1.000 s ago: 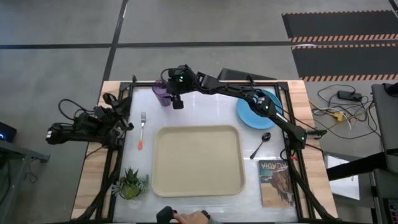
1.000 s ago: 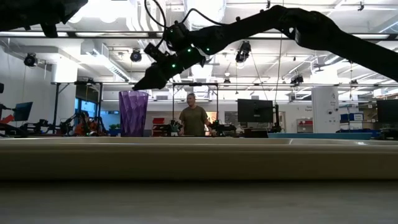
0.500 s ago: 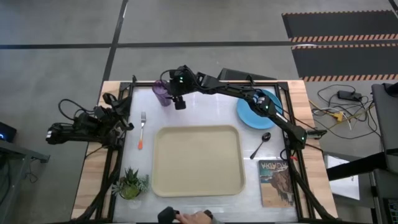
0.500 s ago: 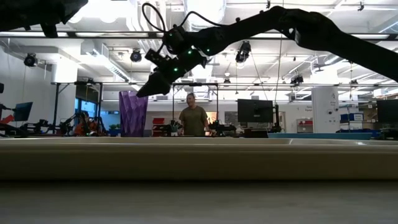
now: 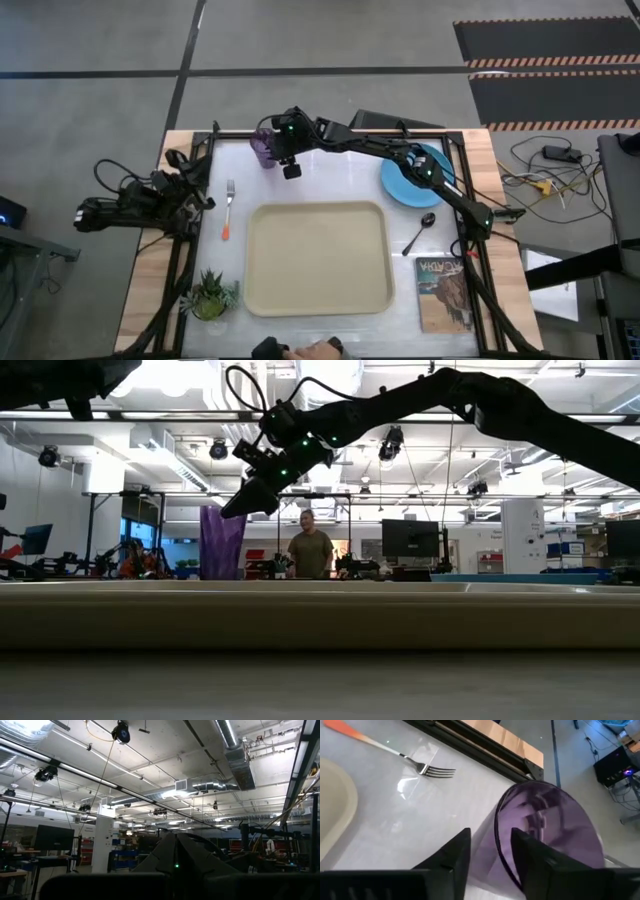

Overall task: Pick and place plate/cup/fork/spoon on tray
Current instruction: Put the violet cup on the top right of the white tray

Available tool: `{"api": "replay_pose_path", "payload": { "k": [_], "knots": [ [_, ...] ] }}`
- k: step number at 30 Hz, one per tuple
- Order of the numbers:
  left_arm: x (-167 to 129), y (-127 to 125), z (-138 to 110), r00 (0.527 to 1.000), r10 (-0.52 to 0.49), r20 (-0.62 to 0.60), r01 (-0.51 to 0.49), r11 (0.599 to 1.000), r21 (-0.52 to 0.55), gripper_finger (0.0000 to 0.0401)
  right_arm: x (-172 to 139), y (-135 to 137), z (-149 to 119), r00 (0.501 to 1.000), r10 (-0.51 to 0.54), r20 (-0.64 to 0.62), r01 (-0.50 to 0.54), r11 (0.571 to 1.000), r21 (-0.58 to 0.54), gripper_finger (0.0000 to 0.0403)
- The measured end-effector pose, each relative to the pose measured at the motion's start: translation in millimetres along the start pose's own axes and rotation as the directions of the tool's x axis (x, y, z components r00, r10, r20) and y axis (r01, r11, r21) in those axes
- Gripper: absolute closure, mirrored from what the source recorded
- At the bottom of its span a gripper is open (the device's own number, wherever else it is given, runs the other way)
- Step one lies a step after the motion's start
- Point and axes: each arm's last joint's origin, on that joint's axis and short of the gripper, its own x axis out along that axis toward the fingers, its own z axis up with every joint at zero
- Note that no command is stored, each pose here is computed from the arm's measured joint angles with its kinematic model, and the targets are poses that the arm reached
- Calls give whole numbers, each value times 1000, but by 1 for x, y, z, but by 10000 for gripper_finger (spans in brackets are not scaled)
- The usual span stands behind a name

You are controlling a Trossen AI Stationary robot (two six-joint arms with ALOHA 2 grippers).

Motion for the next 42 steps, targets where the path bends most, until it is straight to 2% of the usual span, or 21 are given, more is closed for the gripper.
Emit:
{"api": "replay_pose_path", "payload": {
  "k": [12, 20, 29, 37, 42],
  "knots": [
    [0, 0, 0, 1000, 0, 0, 0, 1000, 0, 401, 0, 5, 4, 1000, 13, -1, -13, 1000, 9, 384],
    [0, 0, 0, 1000, 2, 4, -2, 1000, -3, 401, -6, 3, 9, 1000, 16, -4, -16, 999, 41, 393],
    [0, 0, 1, 1000, 3, 7, -3, 1000, -2, 401, -62, 8, 57, 998, 57, 2, -57, 995, 78, 394],
    [0, 1, 2, 1000, 5, 13, -5, 1000, -6, 401, -126, 37, 103, 983, 178, -41, -168, 970, 177, 394],
    [0, 1, 2, 1000, 7, 16, -6, 1000, -8, 401, -153, 63, 123, 959, 271, -86, -236, 928, 287, 394]
  ]
}}
